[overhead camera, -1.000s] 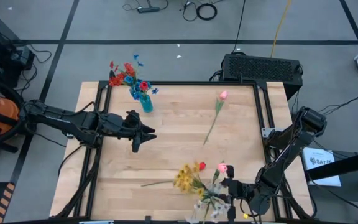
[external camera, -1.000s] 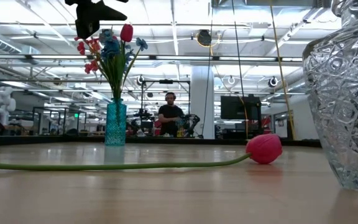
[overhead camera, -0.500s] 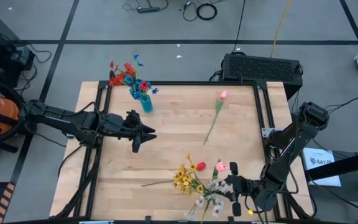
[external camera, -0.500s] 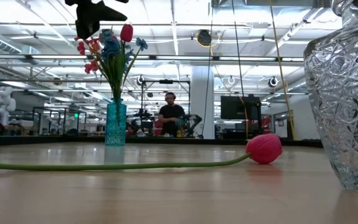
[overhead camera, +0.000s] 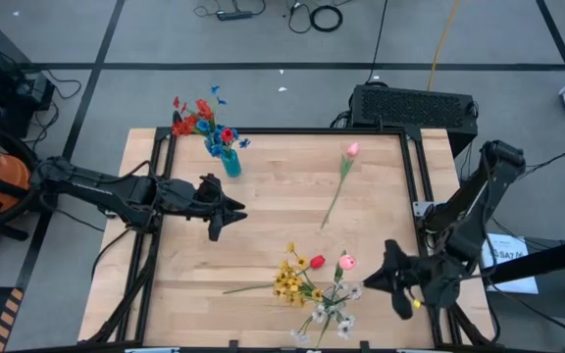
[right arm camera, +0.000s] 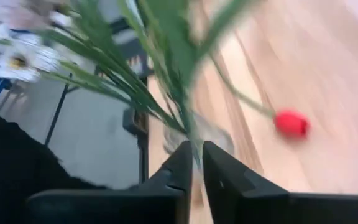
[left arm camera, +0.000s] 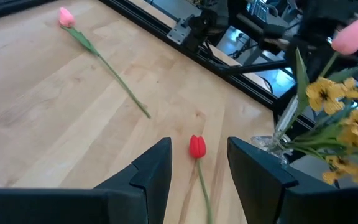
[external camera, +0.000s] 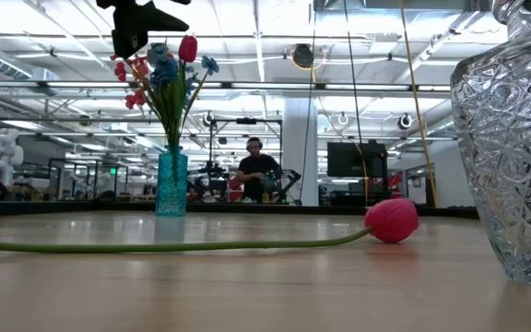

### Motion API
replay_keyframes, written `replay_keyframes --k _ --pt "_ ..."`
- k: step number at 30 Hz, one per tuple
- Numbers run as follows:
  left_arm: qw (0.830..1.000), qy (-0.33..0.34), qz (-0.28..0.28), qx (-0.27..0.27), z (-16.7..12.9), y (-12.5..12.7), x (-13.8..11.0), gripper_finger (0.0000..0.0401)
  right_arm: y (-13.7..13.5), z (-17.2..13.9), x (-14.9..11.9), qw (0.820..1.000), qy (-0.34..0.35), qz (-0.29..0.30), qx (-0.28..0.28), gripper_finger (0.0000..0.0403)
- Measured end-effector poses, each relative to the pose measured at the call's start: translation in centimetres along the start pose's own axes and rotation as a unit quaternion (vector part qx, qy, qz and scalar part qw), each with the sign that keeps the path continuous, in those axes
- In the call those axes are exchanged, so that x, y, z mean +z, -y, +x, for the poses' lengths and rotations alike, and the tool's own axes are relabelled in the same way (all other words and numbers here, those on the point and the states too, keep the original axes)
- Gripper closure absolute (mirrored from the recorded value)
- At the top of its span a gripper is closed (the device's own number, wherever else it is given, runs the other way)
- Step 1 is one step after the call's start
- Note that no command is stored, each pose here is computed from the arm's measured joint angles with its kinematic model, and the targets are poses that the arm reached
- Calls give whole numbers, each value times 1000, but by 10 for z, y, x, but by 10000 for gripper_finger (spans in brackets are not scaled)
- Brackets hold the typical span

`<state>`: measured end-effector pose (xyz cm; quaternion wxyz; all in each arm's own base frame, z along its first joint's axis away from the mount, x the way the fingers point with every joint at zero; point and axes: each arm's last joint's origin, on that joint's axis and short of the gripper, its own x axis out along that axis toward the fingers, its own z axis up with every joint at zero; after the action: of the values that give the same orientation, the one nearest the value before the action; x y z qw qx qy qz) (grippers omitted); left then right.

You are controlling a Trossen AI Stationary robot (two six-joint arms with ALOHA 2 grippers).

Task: Sort flowers into vase by color
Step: Put the yellow flower into the transparent vase

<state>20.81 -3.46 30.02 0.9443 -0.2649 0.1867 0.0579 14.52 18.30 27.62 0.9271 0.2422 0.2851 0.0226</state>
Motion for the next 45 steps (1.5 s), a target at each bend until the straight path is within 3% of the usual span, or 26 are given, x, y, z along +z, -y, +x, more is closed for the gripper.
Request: replay_keyframes --k 3,8,15,20,29,39,45 --pt "1000 -15 7 -9 6 5 -6 239 14 -11 -1 997 -48 53 -29 396" --pt "996 -75 35 -21 31 20 -32 239 37 -21 -3 984 -91 106 -107 397" --pt "989 -125 53 -58 73 52 -48 239 45 -19 3 981 -87 110 -134 402" --pt "987 -124 64 -77 97 73 -32 239 48 -17 7 981 -82 105 -142 402" --pt "983 -70 89 -144 114 108 24 239 49 -16 8 982 -82 97 -143 402" --pt "976 -129 67 -164 159 118 9 239 49 -16 8 983 -84 83 -141 403" --pt "976 -110 65 -176 163 126 21 239 49 -16 8 984 -85 73 -141 403"
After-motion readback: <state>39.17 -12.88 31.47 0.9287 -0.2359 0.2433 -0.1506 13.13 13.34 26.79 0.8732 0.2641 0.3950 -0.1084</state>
